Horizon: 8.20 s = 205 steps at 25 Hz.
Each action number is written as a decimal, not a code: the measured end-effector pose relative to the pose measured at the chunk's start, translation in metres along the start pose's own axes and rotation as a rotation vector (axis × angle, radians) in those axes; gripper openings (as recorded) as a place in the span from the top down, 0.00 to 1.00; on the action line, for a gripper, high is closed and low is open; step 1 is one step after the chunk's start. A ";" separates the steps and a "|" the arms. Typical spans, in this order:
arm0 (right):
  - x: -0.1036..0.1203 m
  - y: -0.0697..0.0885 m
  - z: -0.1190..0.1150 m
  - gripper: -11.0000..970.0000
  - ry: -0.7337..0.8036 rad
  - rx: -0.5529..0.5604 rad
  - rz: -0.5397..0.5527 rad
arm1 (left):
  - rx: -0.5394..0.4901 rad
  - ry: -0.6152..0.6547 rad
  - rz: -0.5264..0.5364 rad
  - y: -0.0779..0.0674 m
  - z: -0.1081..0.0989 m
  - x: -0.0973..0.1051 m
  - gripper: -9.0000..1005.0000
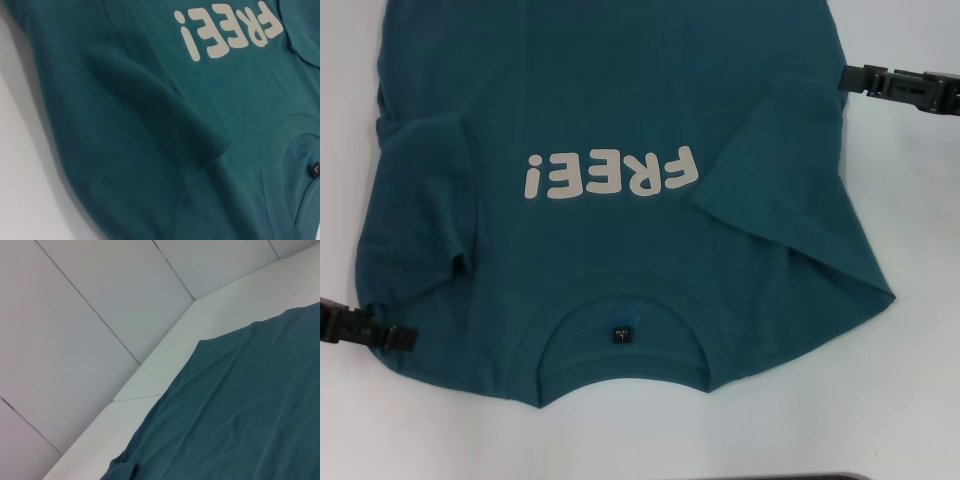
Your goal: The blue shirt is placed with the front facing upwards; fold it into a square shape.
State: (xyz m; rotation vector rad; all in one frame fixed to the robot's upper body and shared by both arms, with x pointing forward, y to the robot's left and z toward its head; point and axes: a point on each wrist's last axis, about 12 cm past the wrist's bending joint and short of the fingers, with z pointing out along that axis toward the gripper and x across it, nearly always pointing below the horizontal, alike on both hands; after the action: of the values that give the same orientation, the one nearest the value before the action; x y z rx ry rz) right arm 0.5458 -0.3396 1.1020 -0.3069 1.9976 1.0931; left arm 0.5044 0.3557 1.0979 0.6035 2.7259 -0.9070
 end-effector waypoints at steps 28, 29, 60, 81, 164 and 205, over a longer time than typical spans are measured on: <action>0.002 0.000 -0.003 0.23 -0.006 -0.003 0.006 | -0.113 0.019 -0.089 0.013 -0.001 0.005 0.69; 0.002 0.000 -0.003 0.23 -0.006 -0.004 0.006 | -0.114 0.018 -0.090 0.013 -0.001 0.005 0.72; 0.026 0.005 -0.046 0.23 0.337 -0.016 0.238 | -0.063 0.050 -0.088 0.010 -0.012 0.009 0.96; 0.054 -0.004 -0.076 0.23 0.474 0.154 0.441 | -0.064 0.051 -0.076 0.004 -0.014 0.003 0.96; 0.056 -0.003 -0.030 0.25 0.554 0.148 0.400 | -0.068 0.045 -0.036 0.001 -0.013 -0.009 0.96; 0.086 -0.004 -0.043 0.96 0.552 0.121 0.386 | -0.037 0.085 -0.039 0.003 -0.017 0.000 0.96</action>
State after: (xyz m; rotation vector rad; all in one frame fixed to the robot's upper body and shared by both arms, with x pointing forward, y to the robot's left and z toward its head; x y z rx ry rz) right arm 0.4694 -0.3618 1.0472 -0.1711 2.6872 1.2035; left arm 0.5043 0.3687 1.1097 0.5975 2.8329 -0.8558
